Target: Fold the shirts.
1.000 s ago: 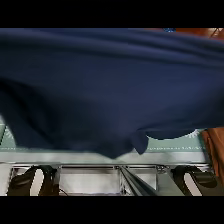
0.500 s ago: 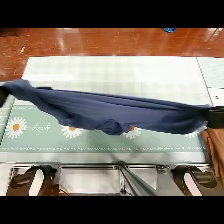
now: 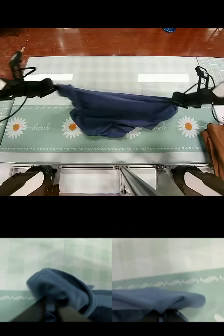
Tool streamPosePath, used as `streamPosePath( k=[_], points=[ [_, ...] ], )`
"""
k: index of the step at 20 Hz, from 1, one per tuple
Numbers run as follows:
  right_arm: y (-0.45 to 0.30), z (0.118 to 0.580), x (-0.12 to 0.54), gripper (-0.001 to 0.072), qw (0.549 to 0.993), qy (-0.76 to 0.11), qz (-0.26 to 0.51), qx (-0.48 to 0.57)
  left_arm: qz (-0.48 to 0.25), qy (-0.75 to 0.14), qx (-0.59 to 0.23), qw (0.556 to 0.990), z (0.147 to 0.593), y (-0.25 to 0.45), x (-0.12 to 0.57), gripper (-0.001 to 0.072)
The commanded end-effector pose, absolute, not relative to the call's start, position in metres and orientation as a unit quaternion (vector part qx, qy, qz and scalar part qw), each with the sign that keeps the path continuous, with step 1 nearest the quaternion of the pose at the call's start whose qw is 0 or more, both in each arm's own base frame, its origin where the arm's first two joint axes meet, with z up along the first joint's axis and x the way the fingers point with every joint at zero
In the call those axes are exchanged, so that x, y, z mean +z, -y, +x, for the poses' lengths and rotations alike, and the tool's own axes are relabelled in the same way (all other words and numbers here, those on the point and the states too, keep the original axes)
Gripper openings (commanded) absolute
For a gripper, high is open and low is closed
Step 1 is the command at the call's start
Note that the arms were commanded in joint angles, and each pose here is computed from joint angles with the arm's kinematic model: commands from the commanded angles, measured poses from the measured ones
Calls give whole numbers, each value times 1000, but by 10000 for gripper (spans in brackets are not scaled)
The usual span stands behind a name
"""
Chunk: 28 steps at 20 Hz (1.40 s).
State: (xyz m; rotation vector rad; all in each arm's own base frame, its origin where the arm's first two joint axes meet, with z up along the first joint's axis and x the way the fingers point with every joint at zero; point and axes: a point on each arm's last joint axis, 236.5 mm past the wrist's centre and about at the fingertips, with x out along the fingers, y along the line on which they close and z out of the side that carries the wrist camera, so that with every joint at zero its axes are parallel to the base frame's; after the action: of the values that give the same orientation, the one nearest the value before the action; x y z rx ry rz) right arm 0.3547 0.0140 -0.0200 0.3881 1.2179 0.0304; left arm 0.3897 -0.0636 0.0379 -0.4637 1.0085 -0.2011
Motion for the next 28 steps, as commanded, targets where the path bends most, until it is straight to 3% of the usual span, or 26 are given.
streamPosePath(
  k=[1,3,7,12,16,22,28],
  points=[
    [-5,389,-37,407,773,-594,222,19,-225,-508,-107,824,414,86,12,507],
    [18,392,-9,408,774,-600,200,23,-178,-523,-96,828,417,58,30,507],
    [88,370,49,408,809,-543,222,-46,-205,-529,-60,821,389,5,64,507],
    [79,290,-5,407,791,-524,302,-88,-313,-611,-92,721,276,67,-19,507],
    [32,269,-35,407,779,-507,365,-53,-385,-649,-150,639,218,134,-56,507],
    [19,272,-37,406,775,-497,388,-33,-353,-641,-174,659,214,203,-79,507],
    [17,270,-37,406,774,-501,388,-29,-327,-693,-163,621,196,225,-115,507]
  ],
)
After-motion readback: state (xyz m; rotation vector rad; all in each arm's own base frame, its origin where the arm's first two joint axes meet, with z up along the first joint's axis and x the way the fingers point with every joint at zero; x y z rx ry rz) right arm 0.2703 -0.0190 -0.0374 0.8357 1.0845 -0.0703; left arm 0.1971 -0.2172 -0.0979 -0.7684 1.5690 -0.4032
